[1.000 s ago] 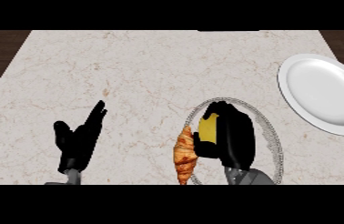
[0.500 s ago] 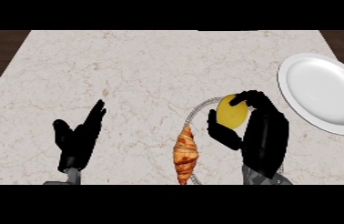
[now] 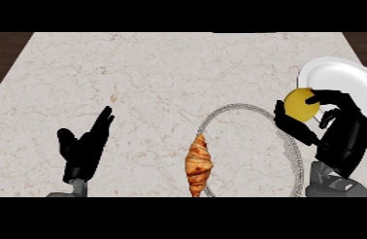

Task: Pick the lemon from the placemat and place it in the plate

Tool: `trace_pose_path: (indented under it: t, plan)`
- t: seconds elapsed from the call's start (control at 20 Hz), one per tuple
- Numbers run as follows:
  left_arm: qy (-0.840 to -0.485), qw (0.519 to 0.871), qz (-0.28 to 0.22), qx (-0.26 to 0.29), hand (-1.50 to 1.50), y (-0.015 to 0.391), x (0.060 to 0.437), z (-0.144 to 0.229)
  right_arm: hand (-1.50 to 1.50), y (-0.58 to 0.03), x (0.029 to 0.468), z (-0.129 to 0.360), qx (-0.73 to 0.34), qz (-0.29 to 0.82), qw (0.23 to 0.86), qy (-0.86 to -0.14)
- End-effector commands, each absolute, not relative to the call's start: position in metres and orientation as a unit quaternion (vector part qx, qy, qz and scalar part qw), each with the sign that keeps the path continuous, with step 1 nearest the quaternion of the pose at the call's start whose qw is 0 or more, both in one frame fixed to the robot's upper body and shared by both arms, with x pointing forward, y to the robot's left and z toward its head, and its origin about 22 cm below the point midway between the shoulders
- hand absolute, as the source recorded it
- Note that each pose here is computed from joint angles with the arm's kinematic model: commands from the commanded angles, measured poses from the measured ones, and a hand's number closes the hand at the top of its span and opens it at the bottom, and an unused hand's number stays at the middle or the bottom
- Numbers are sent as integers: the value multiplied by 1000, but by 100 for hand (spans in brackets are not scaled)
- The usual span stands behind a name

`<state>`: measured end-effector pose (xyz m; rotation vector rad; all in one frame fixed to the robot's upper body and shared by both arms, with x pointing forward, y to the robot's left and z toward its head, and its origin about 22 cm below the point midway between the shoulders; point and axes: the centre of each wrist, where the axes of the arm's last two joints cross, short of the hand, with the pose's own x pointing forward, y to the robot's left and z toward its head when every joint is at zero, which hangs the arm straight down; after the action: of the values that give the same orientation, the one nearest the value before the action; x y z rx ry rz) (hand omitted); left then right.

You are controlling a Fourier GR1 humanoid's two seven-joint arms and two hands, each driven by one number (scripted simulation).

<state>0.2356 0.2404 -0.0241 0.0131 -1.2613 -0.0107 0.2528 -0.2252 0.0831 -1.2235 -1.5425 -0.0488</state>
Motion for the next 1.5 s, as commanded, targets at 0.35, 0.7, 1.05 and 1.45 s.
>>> trace_pose_path:
  t: [0.35, 0.7, 1.05, 1.45]
  plan:
    - [-562, 827, -16, 10, 0, 253, 238, -17, 150, -356, 298, 57, -590, -89, 512, -618]
    - [-560, 828, -12, -7, 0, 236, 226, -30, 150, -434, 317, 65, -592, -90, 513, -615]
    - [-572, 820, -20, -8, 0, 227, 242, -30, -150, -468, 322, 46, -591, -23, 628, -505]
    - [-569, 822, -21, -15, 0, 219, 243, -22, -150, -480, 320, 33, -494, -12, 658, -568]
